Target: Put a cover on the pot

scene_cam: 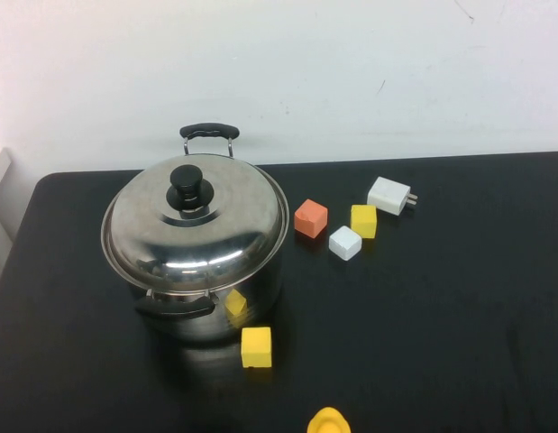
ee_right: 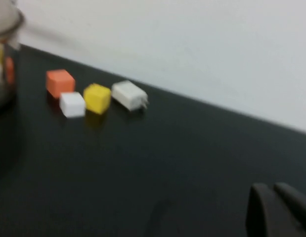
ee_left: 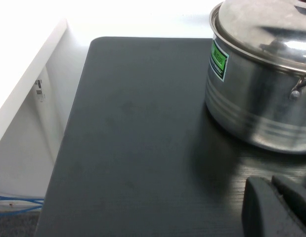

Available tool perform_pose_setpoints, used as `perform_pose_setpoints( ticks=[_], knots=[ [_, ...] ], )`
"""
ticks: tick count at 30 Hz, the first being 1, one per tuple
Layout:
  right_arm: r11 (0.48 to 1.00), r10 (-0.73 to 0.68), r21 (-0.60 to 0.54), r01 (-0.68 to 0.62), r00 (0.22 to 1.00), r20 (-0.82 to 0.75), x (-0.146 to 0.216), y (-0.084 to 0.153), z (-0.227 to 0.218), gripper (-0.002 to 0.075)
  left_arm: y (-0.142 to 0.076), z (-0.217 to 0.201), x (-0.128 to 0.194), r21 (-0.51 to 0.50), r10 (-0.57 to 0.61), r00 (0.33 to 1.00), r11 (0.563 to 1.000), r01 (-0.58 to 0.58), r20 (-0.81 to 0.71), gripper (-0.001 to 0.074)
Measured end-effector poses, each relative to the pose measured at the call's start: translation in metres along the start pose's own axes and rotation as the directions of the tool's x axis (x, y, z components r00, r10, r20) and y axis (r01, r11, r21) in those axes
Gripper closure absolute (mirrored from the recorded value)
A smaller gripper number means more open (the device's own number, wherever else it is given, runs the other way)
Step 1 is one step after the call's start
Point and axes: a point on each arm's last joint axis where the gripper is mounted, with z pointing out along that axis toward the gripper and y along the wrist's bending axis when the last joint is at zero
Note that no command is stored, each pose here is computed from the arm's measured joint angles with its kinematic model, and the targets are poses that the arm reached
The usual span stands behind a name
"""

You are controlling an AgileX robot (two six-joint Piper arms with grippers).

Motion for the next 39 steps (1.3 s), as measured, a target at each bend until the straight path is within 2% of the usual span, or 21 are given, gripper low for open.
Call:
perform_pose_setpoints(
  ticks=[9, 16, 27, 39],
  knots=[
    [0.985, 0.090, 0.165, -0.057, 0.976, -0.198, 0.025, -0.005, -0.012, 0.0728, 0.000, 0.000, 0.000, 0.000, 0.000, 1.000, 1.000, 0.000, 0.000, 0.0737],
    [0.965, 0.203, 0.210, -0.160, 0.959, -0.200, 0.035, -0.005, -0.010, 0.0728, 0.000, 0.000, 0.000, 0.000, 0.000, 1.000, 1.000, 0.000, 0.000, 0.0737],
    [0.954, 0.284, 0.143, -0.262, 0.944, -0.165, 0.034, -0.001, -0.008, 0.0728, 0.000, 0.000, 0.000, 0.000, 0.000, 1.000, 1.000, 0.000, 0.000, 0.0736],
    [0.954, 0.285, 0.144, -0.263, 0.945, -0.161, 0.034, -0.002, -0.008, 0.0728, 0.000, 0.000, 0.000, 0.000, -0.002, 1.000, 1.000, 0.002, 0.000, 0.0737]
  ],
)
